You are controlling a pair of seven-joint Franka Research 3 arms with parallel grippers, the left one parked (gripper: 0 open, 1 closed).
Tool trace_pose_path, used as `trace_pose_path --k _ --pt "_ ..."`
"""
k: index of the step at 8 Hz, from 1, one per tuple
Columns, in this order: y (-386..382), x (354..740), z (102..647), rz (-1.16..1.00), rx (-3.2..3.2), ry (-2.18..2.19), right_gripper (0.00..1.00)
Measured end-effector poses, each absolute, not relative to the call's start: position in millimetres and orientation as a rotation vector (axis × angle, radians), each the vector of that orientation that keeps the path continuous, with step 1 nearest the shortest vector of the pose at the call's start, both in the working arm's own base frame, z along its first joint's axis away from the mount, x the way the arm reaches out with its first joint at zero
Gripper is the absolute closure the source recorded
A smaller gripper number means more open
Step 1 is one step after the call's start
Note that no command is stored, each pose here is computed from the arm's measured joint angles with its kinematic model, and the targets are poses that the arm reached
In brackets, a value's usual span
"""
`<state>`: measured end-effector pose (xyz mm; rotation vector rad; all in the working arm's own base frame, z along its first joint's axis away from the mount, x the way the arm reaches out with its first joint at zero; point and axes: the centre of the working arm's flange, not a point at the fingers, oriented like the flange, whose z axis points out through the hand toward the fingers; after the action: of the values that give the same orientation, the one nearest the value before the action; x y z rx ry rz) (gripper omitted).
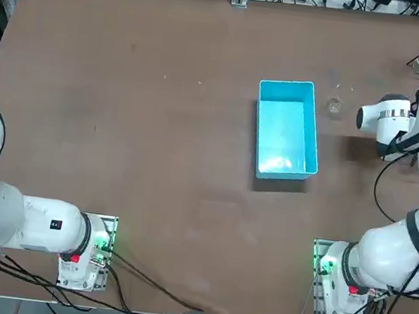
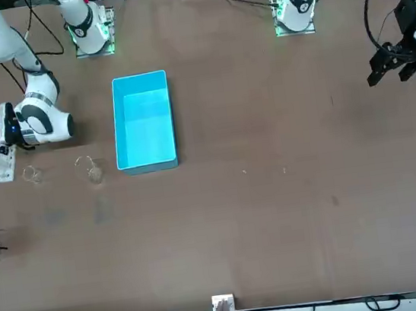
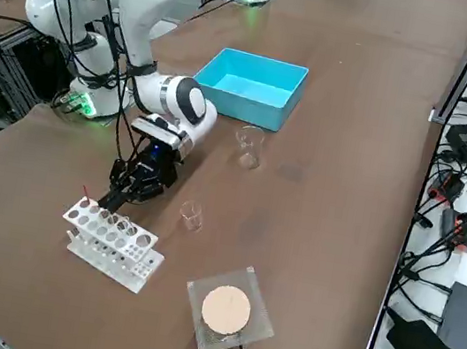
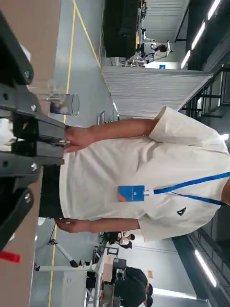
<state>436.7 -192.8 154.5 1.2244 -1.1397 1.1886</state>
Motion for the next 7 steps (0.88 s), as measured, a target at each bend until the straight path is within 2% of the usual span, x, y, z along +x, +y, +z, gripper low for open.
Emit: trace_pose_path --k 7 --pt "-195.3 441.9 206.2 1.221 1.172 -1.144 0.96"
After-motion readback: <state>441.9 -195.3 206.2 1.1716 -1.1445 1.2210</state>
